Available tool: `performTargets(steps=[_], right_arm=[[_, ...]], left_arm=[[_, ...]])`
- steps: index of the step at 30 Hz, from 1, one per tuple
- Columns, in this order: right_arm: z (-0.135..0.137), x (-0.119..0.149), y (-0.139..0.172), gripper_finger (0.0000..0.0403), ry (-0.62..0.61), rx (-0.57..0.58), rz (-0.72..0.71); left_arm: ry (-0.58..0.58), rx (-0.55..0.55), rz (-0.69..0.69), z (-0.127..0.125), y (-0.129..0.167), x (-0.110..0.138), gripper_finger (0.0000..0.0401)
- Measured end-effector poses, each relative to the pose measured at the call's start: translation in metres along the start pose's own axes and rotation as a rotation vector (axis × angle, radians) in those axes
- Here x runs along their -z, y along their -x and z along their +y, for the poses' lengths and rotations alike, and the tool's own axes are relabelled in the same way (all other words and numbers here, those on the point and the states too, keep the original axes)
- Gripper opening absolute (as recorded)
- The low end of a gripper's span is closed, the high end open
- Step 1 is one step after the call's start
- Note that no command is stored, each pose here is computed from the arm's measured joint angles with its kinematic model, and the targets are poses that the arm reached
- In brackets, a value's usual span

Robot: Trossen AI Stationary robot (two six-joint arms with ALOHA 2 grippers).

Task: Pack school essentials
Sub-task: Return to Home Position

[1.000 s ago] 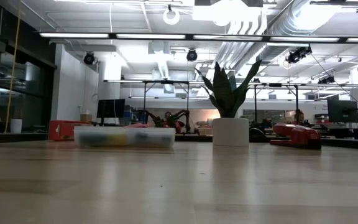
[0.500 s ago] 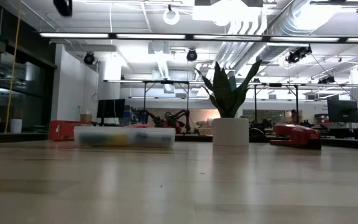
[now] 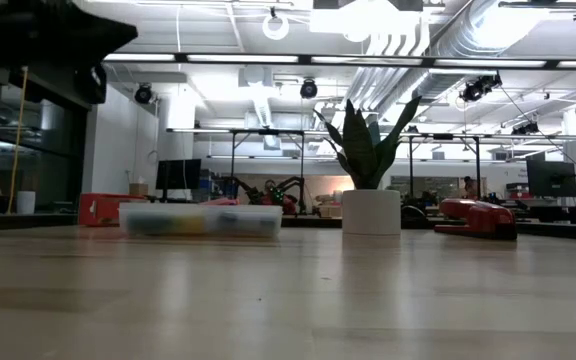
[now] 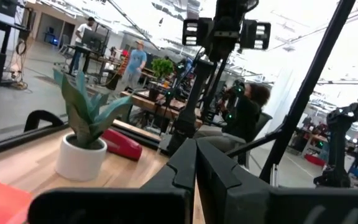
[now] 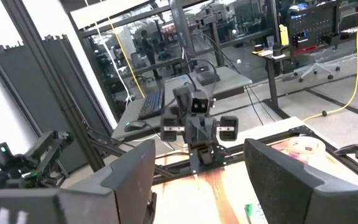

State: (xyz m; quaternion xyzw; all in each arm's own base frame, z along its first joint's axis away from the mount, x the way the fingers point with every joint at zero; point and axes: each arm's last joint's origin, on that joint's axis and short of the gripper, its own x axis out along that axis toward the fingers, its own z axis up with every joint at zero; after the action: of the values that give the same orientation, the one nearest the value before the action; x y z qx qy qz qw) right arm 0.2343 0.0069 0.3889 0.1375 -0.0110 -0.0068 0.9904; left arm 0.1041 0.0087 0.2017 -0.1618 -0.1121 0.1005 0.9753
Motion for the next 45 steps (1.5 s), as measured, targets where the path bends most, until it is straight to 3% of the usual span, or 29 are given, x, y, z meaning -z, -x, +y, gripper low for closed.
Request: performTargets(steps=[6,17,24,27,33,35,39,45], right_arm=[[0.0,0.001,0.0,0.0238,-0.041,0.003,0.008],[-0.002,0.005,0.0,0.0238,-0.117,0.029,0.048],[-0.004,0.009,0.004,0.0227,-0.08,0.051,0.112],[-0.005,0.008,0.019,0.0187,-0.037,0.063,0.155],[-0.004,0.001,0.064,0.0033,0.015,0.045,0.223],[-0.004,0.004,0.077,0.001,0.019,0.013,0.196],[-0.01,0.039,0.095,0.0026,-0.042,-0.048,0.108],[-0.03,0.105,0.117,0.0005,-0.146,-0.077,0.038]], left_arm=[[-0.009,0.004,0.015,0.006,0.007,0.015,0.0],[-0.048,0.001,0.067,0.008,0.012,0.019,0.0],[-0.051,-0.004,0.087,0.009,0.012,0.021,0.0],[-0.052,-0.007,0.086,0.009,0.012,0.021,0.0],[-0.051,-0.007,0.085,0.009,0.012,0.021,0.0],[-0.051,-0.007,0.085,0.009,0.012,0.021,0.0],[-0.051,-0.007,0.085,0.009,0.012,0.021,0.0],[-0.051,-0.007,0.085,0.009,0.012,0.021,0.0]])
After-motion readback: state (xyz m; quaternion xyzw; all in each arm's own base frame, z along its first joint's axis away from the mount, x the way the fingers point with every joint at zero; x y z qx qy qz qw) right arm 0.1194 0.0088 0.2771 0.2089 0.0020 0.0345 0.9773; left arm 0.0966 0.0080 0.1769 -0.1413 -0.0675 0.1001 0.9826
